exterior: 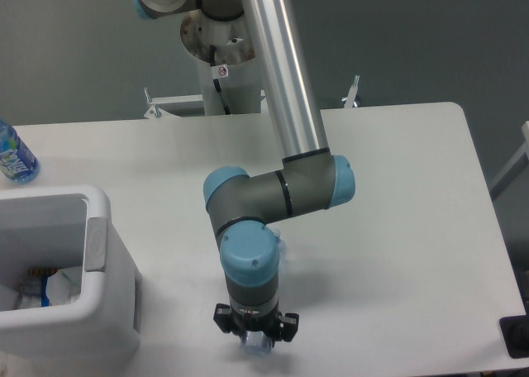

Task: Place the trash in the trash can
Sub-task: 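Lift the bottle and carry it toward the white bin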

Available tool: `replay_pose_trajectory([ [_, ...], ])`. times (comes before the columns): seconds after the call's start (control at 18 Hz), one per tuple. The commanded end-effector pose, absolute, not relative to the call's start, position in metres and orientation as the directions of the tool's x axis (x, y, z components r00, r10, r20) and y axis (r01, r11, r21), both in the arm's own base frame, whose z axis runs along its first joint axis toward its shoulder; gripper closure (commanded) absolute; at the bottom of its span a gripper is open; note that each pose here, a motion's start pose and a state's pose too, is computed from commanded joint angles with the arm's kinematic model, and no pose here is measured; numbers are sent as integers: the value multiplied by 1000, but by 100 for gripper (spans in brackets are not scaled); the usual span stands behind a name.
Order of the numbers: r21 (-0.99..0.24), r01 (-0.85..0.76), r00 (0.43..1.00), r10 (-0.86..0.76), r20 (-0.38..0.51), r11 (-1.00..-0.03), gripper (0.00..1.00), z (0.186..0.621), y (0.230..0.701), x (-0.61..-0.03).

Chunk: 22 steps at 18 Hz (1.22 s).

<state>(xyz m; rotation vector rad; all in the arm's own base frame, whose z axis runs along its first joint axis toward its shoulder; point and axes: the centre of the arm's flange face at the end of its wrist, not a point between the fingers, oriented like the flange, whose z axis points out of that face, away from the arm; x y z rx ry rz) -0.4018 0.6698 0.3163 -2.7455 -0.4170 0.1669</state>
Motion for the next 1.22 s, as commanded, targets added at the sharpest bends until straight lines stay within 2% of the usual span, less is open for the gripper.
replay_pose_trajectory([
  [0.17, -523, 283, 933, 358, -46, -804, 45, 396, 664, -414],
  [0.22, -615, 318, 914, 407, -5, -721, 45, 429, 665, -418],
  [0.33, -715, 338, 891, 453, 33, -612, 45, 472, 658, -423],
  [0.61, -811, 370, 864, 488, 122, -453, 45, 553, 647, -401],
  [0.94, -836, 404, 857, 474, 202, -373, 45, 611, 643, -338],
  [1.06, -833, 424, 854, 465, 236, -356, 45, 620, 646, -316],
  [1.22, -826, 416, 874, 418, 248, -380, 45, 617, 664, -276],
])
